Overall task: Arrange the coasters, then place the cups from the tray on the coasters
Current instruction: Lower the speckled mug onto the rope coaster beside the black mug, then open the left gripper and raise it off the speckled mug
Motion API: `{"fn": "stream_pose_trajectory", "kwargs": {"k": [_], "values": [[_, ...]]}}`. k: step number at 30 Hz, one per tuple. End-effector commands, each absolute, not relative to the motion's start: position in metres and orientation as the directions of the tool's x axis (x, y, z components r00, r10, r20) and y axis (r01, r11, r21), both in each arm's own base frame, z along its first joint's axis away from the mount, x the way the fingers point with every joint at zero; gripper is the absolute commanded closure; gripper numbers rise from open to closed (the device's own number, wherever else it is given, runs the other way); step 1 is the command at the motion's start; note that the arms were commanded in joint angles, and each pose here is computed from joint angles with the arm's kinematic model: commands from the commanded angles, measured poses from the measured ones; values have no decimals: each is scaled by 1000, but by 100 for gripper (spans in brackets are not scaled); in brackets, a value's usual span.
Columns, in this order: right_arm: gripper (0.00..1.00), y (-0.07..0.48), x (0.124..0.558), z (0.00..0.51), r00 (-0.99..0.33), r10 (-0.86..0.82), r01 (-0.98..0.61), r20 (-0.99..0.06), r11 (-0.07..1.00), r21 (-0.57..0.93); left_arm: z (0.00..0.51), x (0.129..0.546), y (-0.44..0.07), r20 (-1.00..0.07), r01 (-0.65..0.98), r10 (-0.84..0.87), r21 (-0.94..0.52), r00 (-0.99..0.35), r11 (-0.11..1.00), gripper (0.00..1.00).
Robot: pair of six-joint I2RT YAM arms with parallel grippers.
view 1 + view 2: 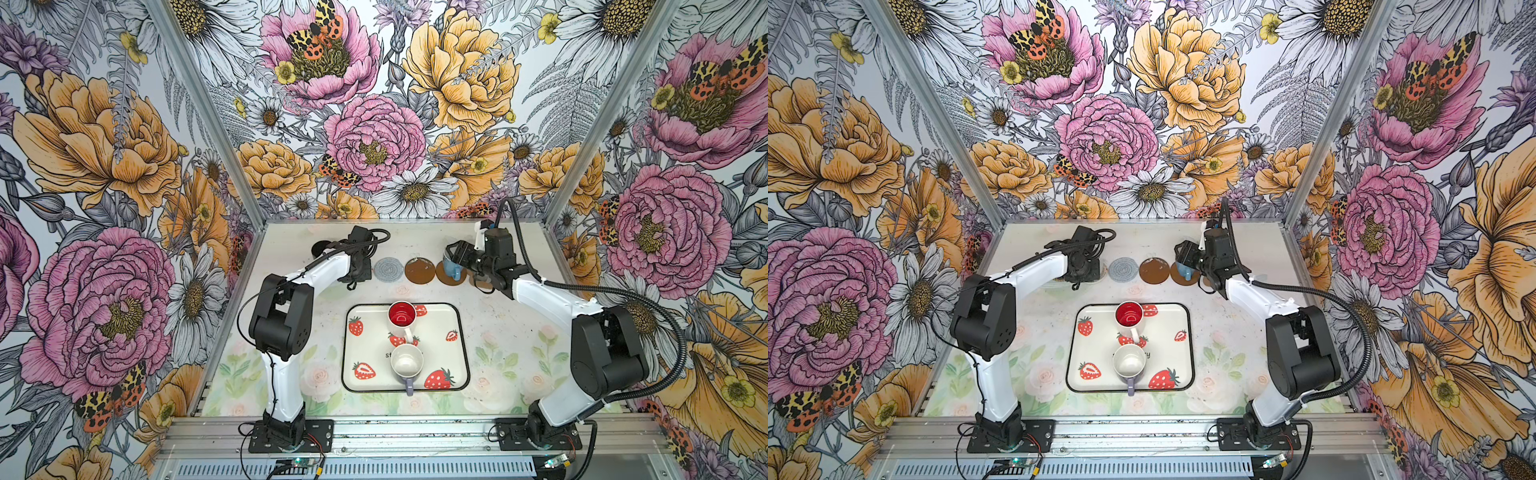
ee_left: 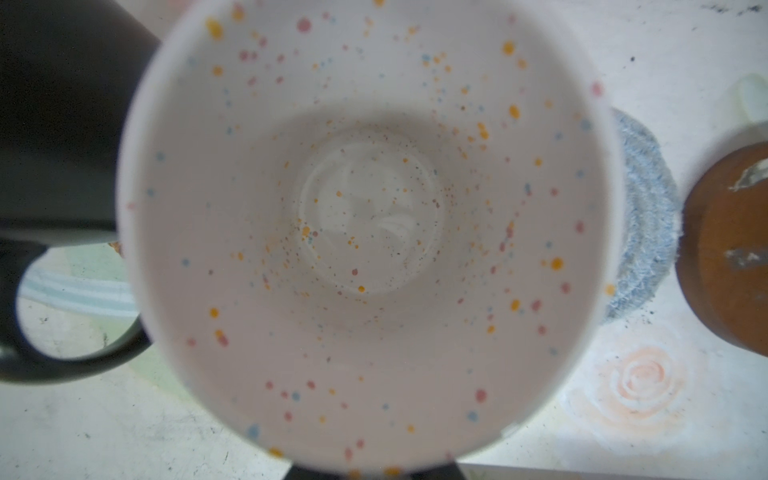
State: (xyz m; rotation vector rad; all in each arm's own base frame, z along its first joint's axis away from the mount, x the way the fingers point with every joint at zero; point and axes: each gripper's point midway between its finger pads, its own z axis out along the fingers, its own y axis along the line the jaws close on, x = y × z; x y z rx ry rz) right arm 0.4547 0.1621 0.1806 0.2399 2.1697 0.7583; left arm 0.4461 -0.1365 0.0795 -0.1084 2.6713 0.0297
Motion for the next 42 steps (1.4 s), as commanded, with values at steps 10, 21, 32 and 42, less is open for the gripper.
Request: {"fn": "stream_pose_trajectory", "kwargs": {"k": [10,21,32,42], "values": [[35,160,459,200,-623,419,-107,-661,791,602,107,465,-136,-539,-100,-95,-21,-837,995,55],[35,159,457,203,-618,422,-107,-663,791,603,137,457,-135,-586,-102,-108,-43,-803,994,47],[35,158,451,207,-611,435,-101,-662,786,610,213,437,-135,-733,-131,-105,-22,-672,991,45],[36,170,441,220,-607,420,-129,-675,786,605,280,404,-139,-859,-161,-177,-112,-480,981,42]]}}
